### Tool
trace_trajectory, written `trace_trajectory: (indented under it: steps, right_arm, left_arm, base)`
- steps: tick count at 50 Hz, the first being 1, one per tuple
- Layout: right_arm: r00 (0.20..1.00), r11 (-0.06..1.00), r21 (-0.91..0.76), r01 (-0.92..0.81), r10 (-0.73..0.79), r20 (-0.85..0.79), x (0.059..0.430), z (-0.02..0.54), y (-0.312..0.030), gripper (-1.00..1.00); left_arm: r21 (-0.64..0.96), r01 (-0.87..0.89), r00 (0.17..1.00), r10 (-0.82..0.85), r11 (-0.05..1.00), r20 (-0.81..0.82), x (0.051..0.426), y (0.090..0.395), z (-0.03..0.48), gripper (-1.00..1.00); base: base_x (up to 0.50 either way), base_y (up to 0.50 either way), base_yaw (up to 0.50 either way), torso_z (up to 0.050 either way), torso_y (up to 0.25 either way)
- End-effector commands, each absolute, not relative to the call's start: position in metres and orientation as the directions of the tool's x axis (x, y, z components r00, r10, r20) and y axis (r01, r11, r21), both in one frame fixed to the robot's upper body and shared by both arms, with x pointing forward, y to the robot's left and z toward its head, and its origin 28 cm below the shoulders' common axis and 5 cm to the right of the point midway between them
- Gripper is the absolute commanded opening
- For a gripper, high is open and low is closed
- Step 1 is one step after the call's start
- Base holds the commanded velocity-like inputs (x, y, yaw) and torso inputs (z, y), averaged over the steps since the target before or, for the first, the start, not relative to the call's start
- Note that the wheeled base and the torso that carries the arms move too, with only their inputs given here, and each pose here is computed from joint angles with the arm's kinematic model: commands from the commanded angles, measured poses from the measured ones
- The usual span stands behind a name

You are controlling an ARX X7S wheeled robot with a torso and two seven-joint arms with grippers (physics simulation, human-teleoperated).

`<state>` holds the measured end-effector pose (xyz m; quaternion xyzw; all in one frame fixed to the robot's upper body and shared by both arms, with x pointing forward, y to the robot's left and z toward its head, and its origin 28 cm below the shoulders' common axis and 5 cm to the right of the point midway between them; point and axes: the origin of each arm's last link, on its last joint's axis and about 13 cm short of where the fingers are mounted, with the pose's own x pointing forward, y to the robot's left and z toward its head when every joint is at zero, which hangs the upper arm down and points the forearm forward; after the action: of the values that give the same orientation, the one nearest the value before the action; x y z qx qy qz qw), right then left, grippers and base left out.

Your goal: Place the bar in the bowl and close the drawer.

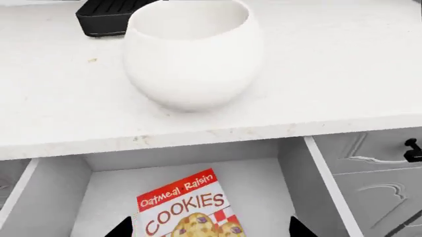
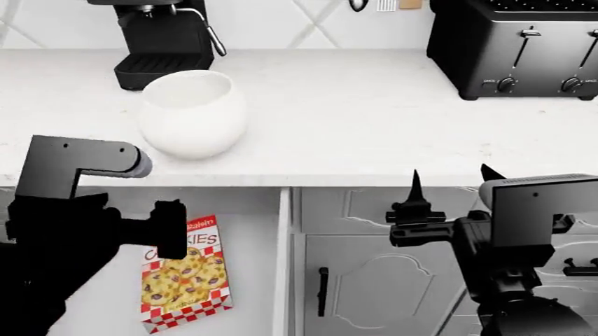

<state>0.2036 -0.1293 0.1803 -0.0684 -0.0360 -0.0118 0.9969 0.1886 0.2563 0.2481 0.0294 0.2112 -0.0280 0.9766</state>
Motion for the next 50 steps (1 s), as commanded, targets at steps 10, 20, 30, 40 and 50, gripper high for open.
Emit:
trace_trajectory:
  steps: [10, 20, 30, 40, 50]
  right_arm:
    - [0.999, 0.994, -0.111, 0.014, -0.008, 0.051, 0.209, 0.170, -0.128, 1.00]
    - [0.999, 0.996, -0.092, 0.002, 0.002, 0.046, 0.212, 0.162, -0.130, 1.00]
    - [0.999, 0.996, -0.092, 0.002, 0.002, 0.049, 0.211, 0.160, -0.131, 1.00]
    - [0.999, 0.996, -0.087, 0.006, -0.001, 0.050, 0.211, 0.159, -0.133, 1.00]
    - [0.999, 0.997, -0.077, 0.013, -0.009, 0.048, 0.209, 0.157, -0.136, 1.00]
  left_arm:
    - [-0.014, -0.137, 0.570, 0.067, 0.990, -0.819, 0.141, 0.237, 0.196, 1.00]
    - [-0.001, -0.143, 0.432, 0.061, 0.990, -0.900, 0.120, 0.226, 0.184, 1.00]
    - [0.018, -0.192, 0.423, 0.099, 0.981, -0.901, 0.136, 0.229, 0.174, 1.00]
    - [0.002, -0.349, 0.453, 0.170, 0.937, -0.875, 0.156, 0.222, 0.172, 1.00]
    - [0.005, -0.426, 0.451, 0.217, 0.905, -0.866, 0.171, 0.213, 0.160, 1.00]
  base:
    - [0.00, 0.00, 0.00, 0.000, 0.000]
    - [0.00, 0.00, 0.00, 0.000, 0.000]
    - [0.00, 0.00, 0.00, 0.000, 0.000]
    - [0.00, 0.00, 0.00, 0.000, 0.000]
    - [0.00, 0.00, 0.00, 0.000, 0.000]
